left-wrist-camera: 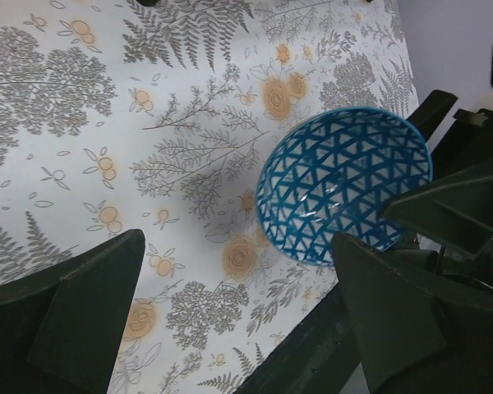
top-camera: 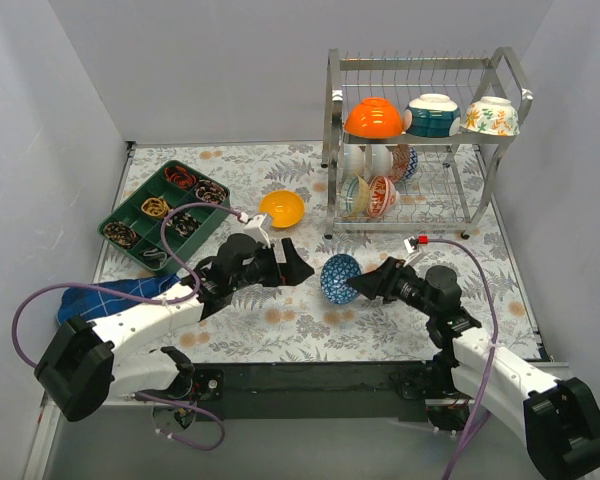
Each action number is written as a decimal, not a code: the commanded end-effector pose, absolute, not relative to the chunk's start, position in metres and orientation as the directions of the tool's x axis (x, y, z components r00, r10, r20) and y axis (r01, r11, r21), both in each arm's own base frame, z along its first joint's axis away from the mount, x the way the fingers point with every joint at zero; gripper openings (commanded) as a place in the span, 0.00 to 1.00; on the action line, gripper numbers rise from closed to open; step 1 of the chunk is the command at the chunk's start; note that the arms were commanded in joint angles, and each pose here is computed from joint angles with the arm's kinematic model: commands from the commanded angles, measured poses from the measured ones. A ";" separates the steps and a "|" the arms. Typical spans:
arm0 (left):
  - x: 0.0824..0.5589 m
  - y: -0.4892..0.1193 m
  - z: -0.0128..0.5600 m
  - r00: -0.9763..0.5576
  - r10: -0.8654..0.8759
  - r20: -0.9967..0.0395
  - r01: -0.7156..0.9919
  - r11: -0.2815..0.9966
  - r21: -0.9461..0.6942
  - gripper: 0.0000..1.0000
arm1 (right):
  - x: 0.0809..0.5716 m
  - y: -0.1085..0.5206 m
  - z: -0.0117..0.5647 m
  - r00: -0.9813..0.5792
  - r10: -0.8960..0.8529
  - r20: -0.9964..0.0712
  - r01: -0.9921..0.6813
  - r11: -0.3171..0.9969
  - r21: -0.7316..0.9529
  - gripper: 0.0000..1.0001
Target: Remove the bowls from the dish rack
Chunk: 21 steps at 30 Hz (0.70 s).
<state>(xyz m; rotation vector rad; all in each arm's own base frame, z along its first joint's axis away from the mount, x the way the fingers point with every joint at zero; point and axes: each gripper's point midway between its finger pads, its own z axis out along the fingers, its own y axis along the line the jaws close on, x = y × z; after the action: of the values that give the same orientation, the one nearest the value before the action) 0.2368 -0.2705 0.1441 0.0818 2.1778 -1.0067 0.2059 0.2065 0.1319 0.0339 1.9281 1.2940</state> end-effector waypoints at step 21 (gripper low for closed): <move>0.222 -0.323 0.115 -0.751 -0.357 -0.556 0.250 0.625 -0.739 0.33 | 0.178 0.241 0.179 -0.724 0.452 -0.522 -0.491 0.195 0.849 0.02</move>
<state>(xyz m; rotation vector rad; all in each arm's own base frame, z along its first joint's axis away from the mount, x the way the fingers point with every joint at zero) 0.2165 -0.3244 0.1070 -0.0335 2.2019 -1.1169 0.1821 0.2375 0.1501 0.0216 1.8718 1.5562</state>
